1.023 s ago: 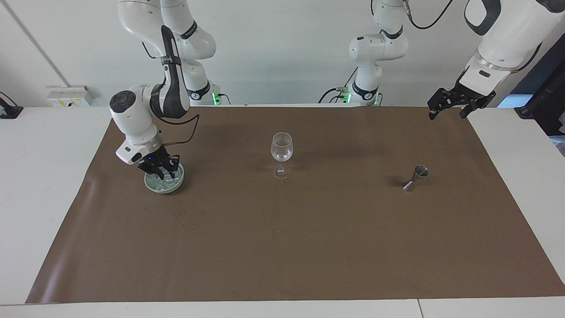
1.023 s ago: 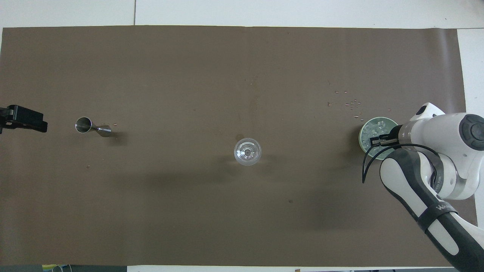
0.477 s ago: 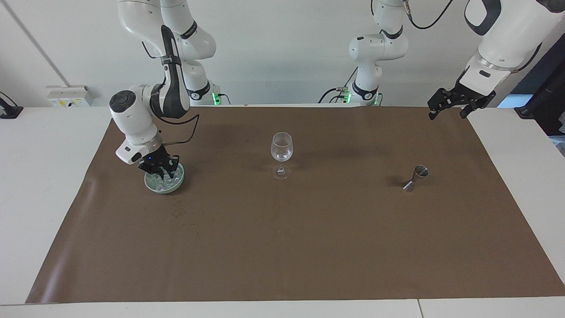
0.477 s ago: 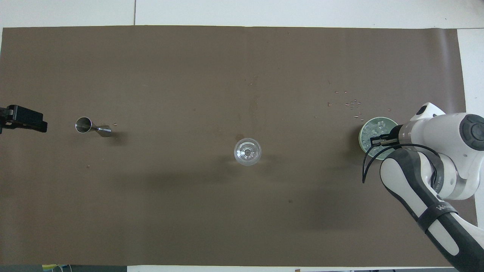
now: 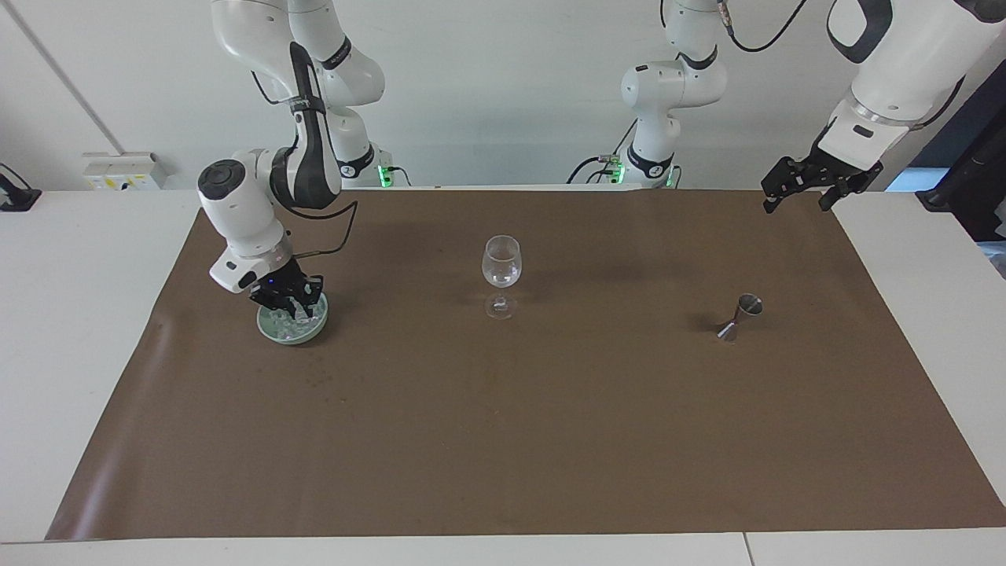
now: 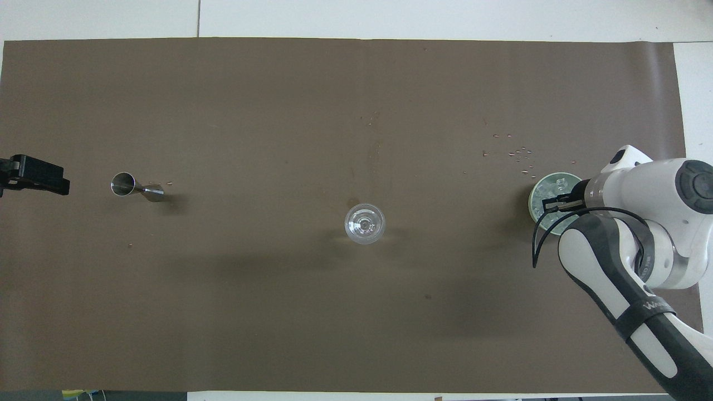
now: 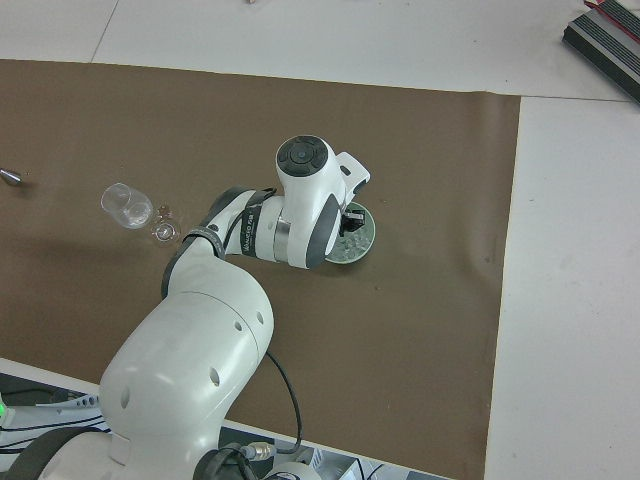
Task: Pour wine and add ice with both arms
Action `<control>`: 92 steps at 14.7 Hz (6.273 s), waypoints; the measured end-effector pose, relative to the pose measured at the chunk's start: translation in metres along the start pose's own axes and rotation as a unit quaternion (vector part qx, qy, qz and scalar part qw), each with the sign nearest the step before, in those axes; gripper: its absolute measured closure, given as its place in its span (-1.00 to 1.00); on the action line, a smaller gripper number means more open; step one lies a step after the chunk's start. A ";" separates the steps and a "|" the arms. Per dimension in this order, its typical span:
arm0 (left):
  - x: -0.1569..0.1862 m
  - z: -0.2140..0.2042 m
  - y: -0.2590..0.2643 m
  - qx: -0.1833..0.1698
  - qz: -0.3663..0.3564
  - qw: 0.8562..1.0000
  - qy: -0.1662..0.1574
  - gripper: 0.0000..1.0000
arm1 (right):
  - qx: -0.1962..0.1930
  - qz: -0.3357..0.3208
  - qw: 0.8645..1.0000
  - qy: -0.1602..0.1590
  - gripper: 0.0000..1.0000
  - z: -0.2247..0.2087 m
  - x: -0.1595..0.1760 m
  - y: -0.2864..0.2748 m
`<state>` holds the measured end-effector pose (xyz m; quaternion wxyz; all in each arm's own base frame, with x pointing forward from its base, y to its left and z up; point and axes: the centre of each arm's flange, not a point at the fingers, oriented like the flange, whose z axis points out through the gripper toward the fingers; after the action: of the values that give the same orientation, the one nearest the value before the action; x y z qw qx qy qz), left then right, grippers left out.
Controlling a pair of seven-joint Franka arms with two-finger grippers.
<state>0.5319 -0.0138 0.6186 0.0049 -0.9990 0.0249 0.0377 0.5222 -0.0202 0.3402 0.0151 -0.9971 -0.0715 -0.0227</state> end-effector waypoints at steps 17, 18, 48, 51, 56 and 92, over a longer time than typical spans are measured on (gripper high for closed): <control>0.000 0.000 0.000 0.000 0.000 1.000 0.000 -1.00 | 0.061 0.091 0.994 0.016 0.45 -0.204 0.068 -0.341; 0.000 0.000 0.000 0.000 0.000 1.000 0.000 -1.00 | 0.062 0.094 0.994 0.015 0.45 -0.193 0.065 -0.359; 0.000 0.000 0.000 0.000 0.000 1.000 0.000 -1.00 | 0.051 0.110 0.993 -0.010 0.00 -0.149 0.034 -0.394; 0.000 0.000 0.000 0.000 0.000 1.000 0.000 -1.00 | 0.048 0.119 0.992 0.000 -0.07 -0.166 0.043 -0.379; 0.000 0.000 0.000 0.000 0.000 1.000 0.000 -1.00 | 0.033 0.156 0.987 0.014 -0.51 -0.187 0.071 -0.304; 0.000 0.000 0.000 0.000 0.000 1.000 0.000 -1.00 | -0.021 0.094 0.993 -0.070 -1.00 -0.258 0.020 0.019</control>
<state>0.5319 -0.0138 0.6186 0.0049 -0.9990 0.0249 0.0377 0.5338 -0.0446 0.5987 -0.0085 -0.9986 0.0221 0.0470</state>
